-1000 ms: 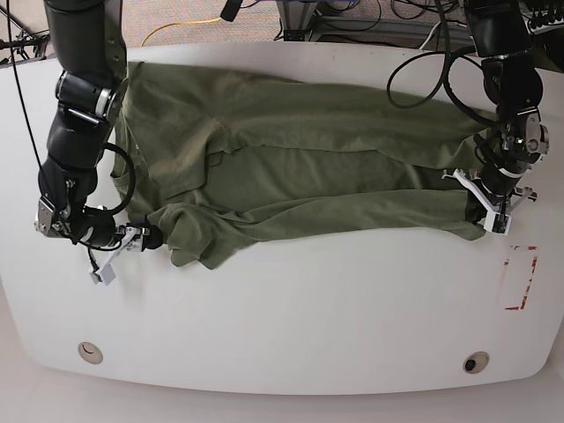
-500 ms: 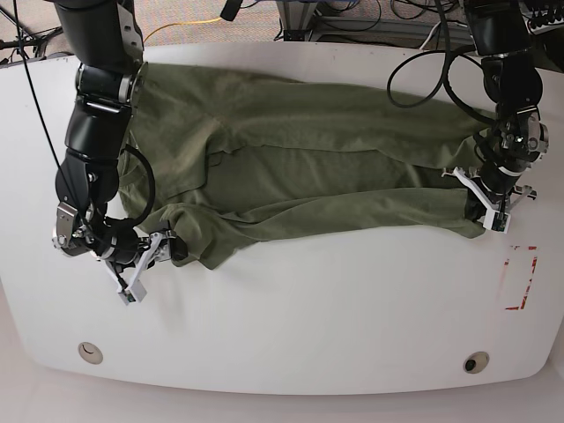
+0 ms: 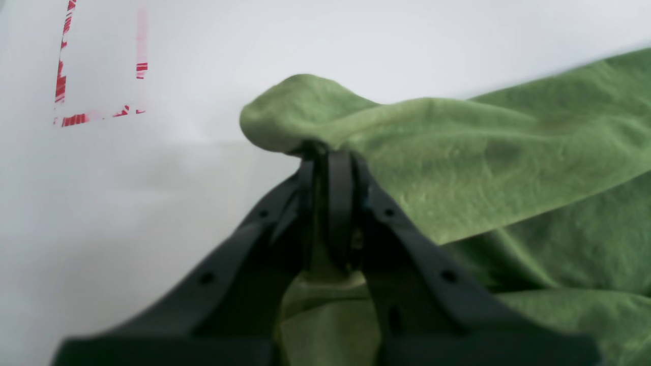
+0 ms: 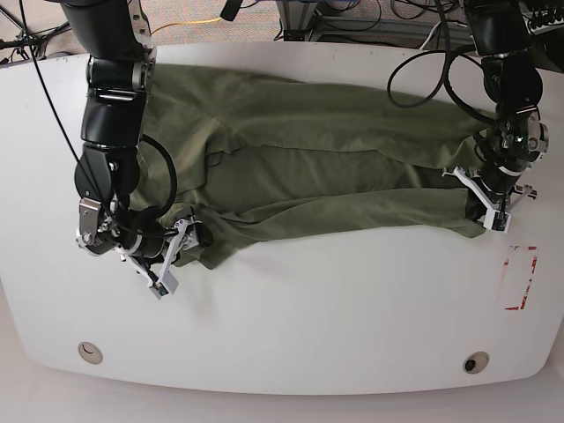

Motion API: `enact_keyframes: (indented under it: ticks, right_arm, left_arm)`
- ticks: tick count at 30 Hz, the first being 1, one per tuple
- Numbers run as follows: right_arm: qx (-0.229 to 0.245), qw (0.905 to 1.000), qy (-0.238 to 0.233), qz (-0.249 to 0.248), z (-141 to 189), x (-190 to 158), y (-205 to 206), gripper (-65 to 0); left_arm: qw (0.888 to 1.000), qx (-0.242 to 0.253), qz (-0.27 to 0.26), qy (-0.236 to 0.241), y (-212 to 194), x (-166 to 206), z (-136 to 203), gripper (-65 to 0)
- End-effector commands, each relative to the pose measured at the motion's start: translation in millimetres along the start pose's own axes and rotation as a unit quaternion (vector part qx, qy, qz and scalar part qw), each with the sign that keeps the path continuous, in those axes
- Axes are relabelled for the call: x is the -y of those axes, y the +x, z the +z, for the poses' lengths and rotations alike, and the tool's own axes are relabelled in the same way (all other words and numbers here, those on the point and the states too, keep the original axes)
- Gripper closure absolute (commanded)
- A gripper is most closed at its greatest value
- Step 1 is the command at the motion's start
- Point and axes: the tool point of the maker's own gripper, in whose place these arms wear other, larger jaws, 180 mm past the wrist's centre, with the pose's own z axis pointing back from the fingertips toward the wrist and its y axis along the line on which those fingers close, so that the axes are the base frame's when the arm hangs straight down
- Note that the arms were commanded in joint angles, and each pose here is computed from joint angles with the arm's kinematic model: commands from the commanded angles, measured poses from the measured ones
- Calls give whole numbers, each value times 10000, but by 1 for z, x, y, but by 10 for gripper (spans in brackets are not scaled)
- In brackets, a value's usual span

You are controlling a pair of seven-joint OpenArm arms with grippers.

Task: Fold the T-shirt properly
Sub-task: 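Hold both hem corners and lift the hem off the table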

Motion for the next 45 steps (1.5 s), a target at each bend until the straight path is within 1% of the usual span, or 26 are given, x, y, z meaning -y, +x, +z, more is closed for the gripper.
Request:
enact_keyframes:
  ticks: [1, 4, 6, 8, 9, 10, 11, 12, 13, 15, 18, 20, 22, 25, 26, 29, 30, 32, 34, 38, 42, 45]
  right_arm:
    - [358, 9993, -54, 126, 10, 5, 27, -458]
    - [358, 9993, -54, 126, 10, 5, 27, -449]
    - [367, 9992, -54, 124, 10, 5, 27, -395]
    - [441, 9989, -60, 126, 11, 6, 30, -290]
    - [444, 9989, -62, 121, 10, 6, 29, -252]
    - [387, 9992, -28, 48, 7, 7, 25, -206]
    - [287, 9996, 20, -60, 2, 8, 18, -174]
    - [203, 9996, 62, -170, -2, 10, 12, -165]
    - [160, 9995, 94, -246, -5, 12, 11, -176]
    - [200, 9992, 128, -328, -8, 13, 10, -219]
    - [276, 9989, 138, -360, -10, 13, 12, -315]
    - [273, 9989, 136, -355, -9, 13, 12, -344]
    - [273, 9989, 136, -355, -9, 13, 12, -315]
    - [268, 9989, 138, -360, -10, 13, 11, -217]
    - [268, 9989, 138, -360, -10, 13, 11, -162]
    - [268, 9989, 138, -360, -10, 13, 11, -25]
    - [281, 9989, 129, -340, -9, 13, 13, 0]
    - [335, 9988, 145, -338, -7, 12, 16, 0]
    - [434, 9988, 77, -220, -1, 13, 25, 0]
    - [548, 9979, -206, 272, 24, 12, 41, 0]
    - [559, 9955, -426, 639, 43, 7, 47, 0]
    - [629, 9927, -623, 819, 59, 4, 51, 0]
  left_arm:
    - [9995, 293, -41, 75, 19, -8, 3, 0]
    - [9995, 294, -35, 71, 19, -7, 3, 0]
    - [9995, 294, -35, 71, 19, -7, 3, 0]
    - [9995, 294, -35, 71, 19, -7, 3, 0]
    - [9995, 294, -35, 71, 19, -7, 3, 0]
    - [9995, 294, -35, 71, 19, -7, 3, 0]
    - [9995, 302, -35, 73, 20, -7, 3, 0]
    - [9995, 300, -41, 77, 20, -8, 3, 0]
    - [9995, 299, -48, 81, 20, -8, 3, 0]
    - [9995, 299, -48, 81, 20, -8, 3, 0]
    - [9995, 306, -52, 82, 21, -8, 3, 0]
    - [9995, 297, -58, 84, 20, -9, 3, 0]
    - [9995, 297, -58, 84, 20, -9, 3, 0]
    - [9995, 297, -58, 84, 20, -9, 3, 0]
    - [9995, 297, -58, 84, 20, -9, 3, 0]
    - [9995, 297, -58, 84, 20, -9, 3, 0]
    - [9995, 297, -58, 84, 20, -9, 3, 0]
    - [9995, 312, -58, 87, 22, -9, 3, 0]
    - [9994, 323, -53, 85, 22, -9, 3, 0]
    - [9991, 420, -73, 78, 29, -8, 6, 0]
    - [9969, 747, -190, 164, 51, -12, 19, 0]
    - [9954, 858, -435, -38, 58, -8, 24, 0]
